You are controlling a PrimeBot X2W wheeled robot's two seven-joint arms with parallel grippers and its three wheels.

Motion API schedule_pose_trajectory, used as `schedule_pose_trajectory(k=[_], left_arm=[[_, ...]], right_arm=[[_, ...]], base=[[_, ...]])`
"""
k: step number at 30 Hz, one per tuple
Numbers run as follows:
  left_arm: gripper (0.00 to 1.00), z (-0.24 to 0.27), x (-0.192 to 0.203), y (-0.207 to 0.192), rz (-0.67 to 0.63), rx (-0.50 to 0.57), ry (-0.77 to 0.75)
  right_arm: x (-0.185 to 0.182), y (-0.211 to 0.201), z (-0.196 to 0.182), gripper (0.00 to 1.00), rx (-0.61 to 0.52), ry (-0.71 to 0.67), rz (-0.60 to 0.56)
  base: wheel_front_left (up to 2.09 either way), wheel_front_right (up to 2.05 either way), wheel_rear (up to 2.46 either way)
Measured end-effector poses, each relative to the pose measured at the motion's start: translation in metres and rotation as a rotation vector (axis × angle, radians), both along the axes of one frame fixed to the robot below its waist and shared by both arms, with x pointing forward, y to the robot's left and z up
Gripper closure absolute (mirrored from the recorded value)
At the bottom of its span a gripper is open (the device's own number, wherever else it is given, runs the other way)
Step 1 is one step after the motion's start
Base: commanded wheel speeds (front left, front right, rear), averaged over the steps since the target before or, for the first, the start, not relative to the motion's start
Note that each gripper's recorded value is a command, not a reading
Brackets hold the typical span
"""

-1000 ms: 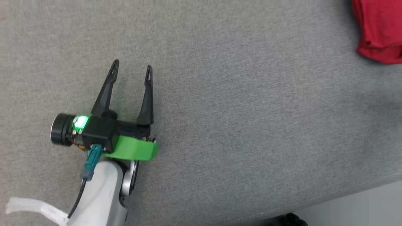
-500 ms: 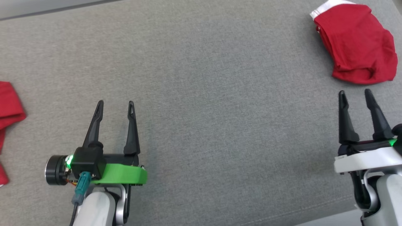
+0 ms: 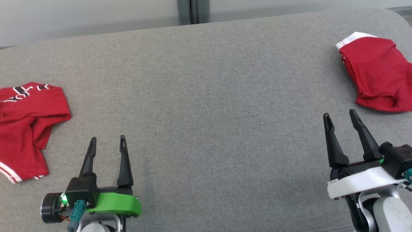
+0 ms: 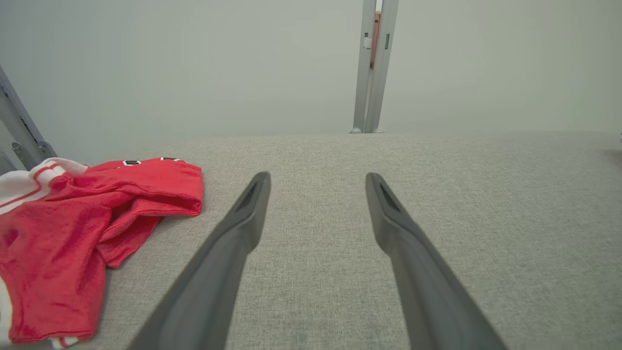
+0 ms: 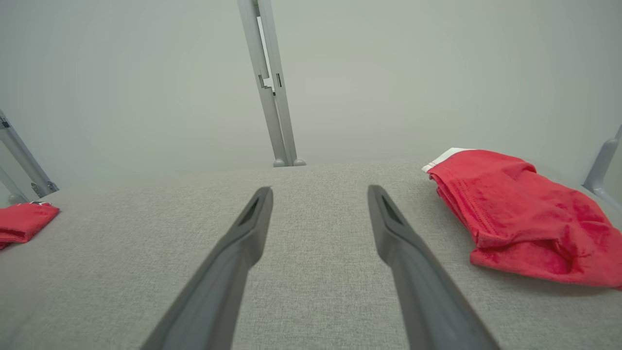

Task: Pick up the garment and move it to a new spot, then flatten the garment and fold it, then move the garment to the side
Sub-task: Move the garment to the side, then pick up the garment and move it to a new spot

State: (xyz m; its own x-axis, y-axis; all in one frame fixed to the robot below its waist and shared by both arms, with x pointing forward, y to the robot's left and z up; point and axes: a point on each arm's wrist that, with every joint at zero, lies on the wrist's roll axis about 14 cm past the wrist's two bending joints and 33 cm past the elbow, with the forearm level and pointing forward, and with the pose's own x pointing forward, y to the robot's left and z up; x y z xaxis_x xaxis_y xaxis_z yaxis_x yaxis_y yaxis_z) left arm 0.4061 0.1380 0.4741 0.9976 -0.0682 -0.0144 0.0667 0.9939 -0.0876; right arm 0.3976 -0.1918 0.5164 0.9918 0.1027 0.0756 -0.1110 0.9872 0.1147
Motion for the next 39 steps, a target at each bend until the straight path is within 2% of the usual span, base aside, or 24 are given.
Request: schedule_pose_trajectory(k=[11, 23, 32, 39], left_arm=[[0.0, 0.012, -0.026, 0.009, 0.023, 0.0, -0.02], [0.0, 0.016, -0.03, 0.007, 0.014, -0.004, -0.029], [0.0, 0.014, -0.032, 0.012, 0.027, -0.006, -0.019], [0.0, 0.022, -0.033, 0.031, 0.09, -0.015, -0.046]], right_arm=[[-0.023, 0.011, 0.011, 0.0, -0.003, -0.004, 0.023], [-0.033, 0.007, 0.015, 0.0, -0.017, -0.007, 0.015], [-0.031, 0.009, 0.015, 0.0, -0.012, -0.008, 0.018], [-0.019, 0.034, 0.021, 0.0, -0.018, -0.026, 0.101]], base=[[0.0, 0.0, 0.0], [0.0, 0.0, 0.0], [0.0, 0.0, 0.0], [0.0, 0.0, 0.0]])
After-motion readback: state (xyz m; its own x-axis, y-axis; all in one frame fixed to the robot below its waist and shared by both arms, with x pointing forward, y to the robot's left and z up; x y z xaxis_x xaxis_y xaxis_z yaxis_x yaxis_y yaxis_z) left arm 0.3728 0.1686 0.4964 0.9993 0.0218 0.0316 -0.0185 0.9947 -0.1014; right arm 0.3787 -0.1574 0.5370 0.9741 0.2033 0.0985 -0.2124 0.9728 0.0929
